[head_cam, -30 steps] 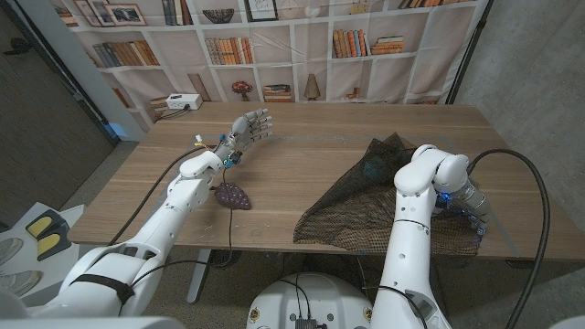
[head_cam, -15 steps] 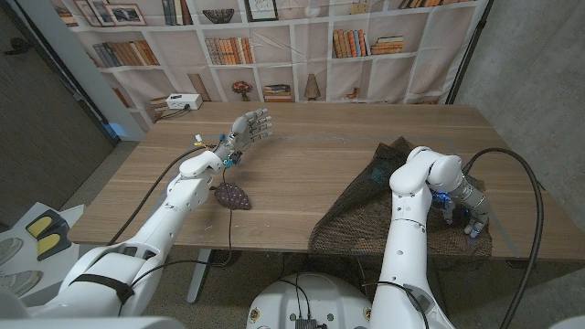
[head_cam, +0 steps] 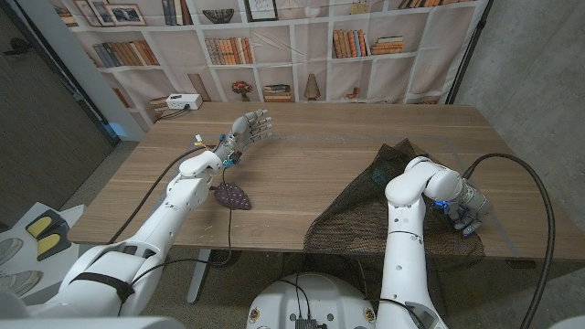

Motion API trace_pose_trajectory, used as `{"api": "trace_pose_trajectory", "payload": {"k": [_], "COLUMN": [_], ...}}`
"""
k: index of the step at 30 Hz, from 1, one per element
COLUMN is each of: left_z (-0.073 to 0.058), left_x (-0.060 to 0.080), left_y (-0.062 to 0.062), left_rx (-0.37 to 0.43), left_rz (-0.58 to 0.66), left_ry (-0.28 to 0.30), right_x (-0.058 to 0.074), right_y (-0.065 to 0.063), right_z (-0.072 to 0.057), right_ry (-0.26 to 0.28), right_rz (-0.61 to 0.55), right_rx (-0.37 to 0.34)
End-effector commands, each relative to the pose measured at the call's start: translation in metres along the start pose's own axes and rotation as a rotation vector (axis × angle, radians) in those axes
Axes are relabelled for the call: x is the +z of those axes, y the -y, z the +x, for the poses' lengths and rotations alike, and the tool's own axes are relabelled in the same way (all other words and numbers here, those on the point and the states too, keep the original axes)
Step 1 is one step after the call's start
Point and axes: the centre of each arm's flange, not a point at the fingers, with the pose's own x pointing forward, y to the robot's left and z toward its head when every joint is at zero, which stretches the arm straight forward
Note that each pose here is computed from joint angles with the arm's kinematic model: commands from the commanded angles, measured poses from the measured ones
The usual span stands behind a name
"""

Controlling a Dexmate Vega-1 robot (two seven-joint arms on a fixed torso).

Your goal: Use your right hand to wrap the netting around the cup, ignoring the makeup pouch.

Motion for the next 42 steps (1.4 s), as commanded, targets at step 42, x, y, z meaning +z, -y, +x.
{"api": "trace_pose_trajectory", "payload": {"k": [42], "left_z": [-0.010], "left_x": [-0.003], "left_y": [-0.017], "left_rx": [0.018], "left_rz": [-0.013], "left_ry": [0.008], "right_x": [0.012], "right_y": [-0.009], "right_z": [-0.068], "right_ry": [0.655], "right_rz": [0.550], "right_rx": [-0.806]}}
